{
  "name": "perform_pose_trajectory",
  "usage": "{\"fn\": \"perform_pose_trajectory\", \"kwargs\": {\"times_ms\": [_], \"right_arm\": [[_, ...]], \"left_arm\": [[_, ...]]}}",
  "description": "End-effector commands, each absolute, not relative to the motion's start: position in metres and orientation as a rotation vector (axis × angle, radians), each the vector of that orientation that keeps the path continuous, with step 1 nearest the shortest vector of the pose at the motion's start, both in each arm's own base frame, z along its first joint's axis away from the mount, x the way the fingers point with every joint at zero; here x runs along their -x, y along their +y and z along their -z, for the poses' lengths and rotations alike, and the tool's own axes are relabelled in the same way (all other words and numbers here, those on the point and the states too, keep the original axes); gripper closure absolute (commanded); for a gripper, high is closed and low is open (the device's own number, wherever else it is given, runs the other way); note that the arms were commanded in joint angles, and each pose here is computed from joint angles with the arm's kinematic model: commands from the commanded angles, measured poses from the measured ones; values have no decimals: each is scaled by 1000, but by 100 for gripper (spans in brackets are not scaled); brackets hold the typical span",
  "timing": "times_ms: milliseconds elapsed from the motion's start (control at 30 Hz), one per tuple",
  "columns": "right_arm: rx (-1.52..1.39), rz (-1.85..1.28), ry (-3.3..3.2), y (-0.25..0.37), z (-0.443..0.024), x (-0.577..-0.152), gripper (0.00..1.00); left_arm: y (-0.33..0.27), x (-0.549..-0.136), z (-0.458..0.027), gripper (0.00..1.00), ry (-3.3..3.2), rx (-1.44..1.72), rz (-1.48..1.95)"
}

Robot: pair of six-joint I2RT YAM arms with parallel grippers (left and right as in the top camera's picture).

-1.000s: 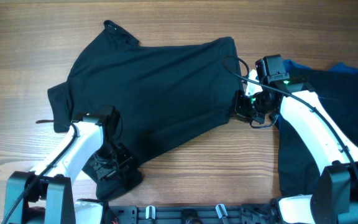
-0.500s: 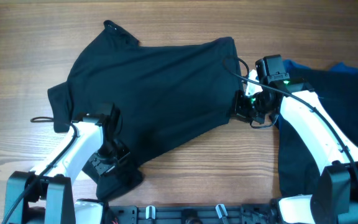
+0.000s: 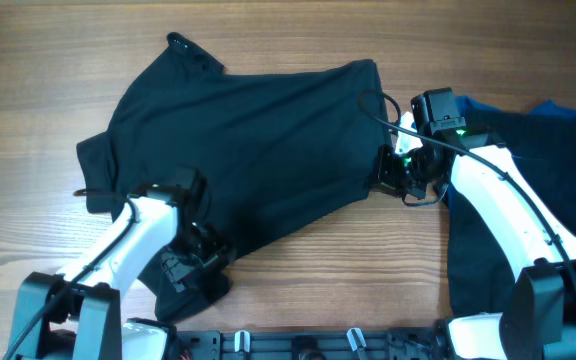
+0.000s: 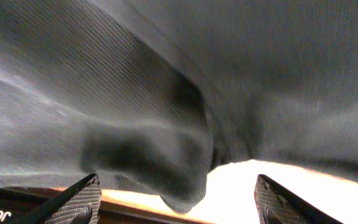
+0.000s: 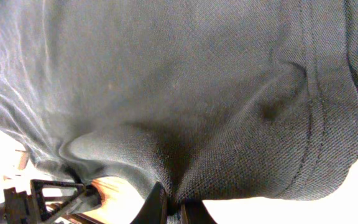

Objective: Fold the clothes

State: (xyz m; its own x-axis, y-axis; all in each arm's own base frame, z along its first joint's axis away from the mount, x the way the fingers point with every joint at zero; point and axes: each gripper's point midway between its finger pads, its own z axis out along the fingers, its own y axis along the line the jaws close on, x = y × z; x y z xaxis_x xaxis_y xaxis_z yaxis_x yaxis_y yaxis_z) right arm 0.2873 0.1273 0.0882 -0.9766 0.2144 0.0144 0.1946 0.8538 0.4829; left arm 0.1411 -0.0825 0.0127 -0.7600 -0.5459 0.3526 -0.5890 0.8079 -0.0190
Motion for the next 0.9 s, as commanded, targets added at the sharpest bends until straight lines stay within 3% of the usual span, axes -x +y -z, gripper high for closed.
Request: {"fn": "perform_pose_trajectory", "kwargs": {"times_ms": [0, 33, 133, 367, 400, 467, 500, 667, 867], "right_arm": [[-314, -755, 2979, 125, -89, -291, 96], [-314, -755, 2979, 125, -89, -291, 96], [-314, -755, 2978, 125, -89, -291, 95], [-314, -755, 2979, 125, -89, -291, 96], [-314, -756, 2979, 125, -89, -291, 96], [-314, -756, 2979, 125, -89, -291, 96], [-314, -756, 2979, 125, -89, -291, 96], [-314, -755, 2978, 125, -89, -291, 96], [-391, -581, 3000, 106, -79, -290, 96]], "left_arm": [[-89, -124, -10, 32, -2672, -827, -34], [-88, -119, -9, 36, -2658, -854, 23], [-84, -109, -5, 36, -2616, -896, 131], [-90, -125, 16, 49, -2619, -965, 121], [-90, -124, 18, 56, -2613, -965, 125], [-88, -120, 17, 92, -2594, -959, 149], [-86, -115, 15, 96, -2579, -957, 166], [-69, -100, -18, 96, -2492, -877, 243], [-35, -161, -54, 96, -2663, -901, 275]]}}
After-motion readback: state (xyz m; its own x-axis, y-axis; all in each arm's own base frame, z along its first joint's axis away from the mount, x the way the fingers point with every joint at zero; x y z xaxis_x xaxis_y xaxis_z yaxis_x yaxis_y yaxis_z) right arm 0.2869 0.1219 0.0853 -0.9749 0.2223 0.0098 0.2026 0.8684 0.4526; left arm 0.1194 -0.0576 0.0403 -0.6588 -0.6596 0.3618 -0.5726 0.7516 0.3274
